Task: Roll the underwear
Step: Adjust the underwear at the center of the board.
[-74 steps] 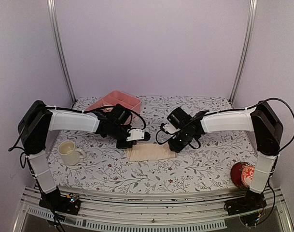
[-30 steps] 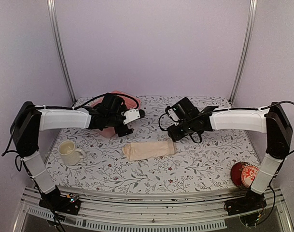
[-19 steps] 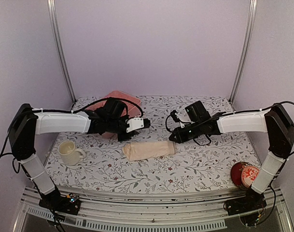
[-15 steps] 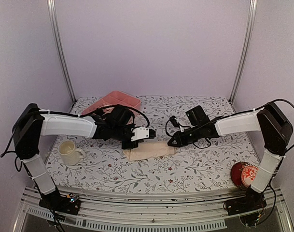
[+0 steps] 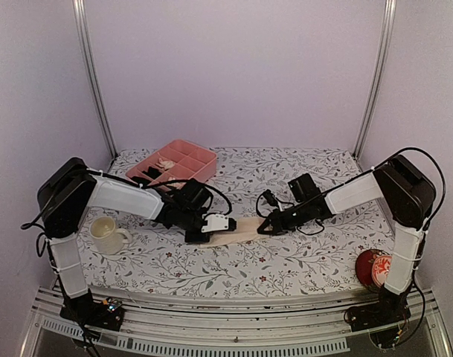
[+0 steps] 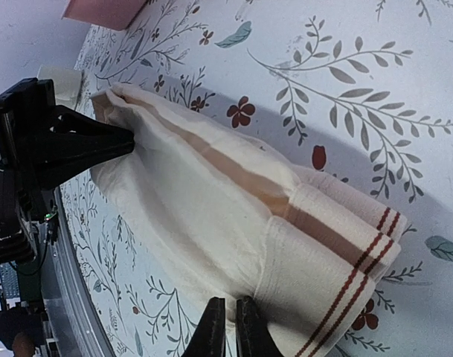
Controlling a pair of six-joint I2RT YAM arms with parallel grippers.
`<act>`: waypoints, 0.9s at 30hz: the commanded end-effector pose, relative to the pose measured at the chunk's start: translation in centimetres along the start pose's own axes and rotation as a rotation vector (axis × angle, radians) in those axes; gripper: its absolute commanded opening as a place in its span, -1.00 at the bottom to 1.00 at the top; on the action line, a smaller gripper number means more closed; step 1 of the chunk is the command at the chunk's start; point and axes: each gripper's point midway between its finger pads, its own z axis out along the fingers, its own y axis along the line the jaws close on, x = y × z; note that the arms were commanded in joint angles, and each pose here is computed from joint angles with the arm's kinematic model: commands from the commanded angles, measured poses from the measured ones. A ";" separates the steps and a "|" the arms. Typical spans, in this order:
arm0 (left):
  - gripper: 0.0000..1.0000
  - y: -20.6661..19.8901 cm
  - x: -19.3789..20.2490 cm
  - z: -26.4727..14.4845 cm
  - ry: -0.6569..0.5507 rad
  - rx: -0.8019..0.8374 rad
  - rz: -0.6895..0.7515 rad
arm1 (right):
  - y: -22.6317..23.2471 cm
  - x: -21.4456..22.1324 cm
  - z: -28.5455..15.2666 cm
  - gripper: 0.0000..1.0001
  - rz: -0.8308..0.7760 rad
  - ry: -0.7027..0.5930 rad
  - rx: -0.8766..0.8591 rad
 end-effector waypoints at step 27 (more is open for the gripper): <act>0.82 11.2 0.2 -7.4 -0.120 -0.222 -0.268 | 0.5 -3.8 -9.7 0.76 -0.293 -0.150 0.538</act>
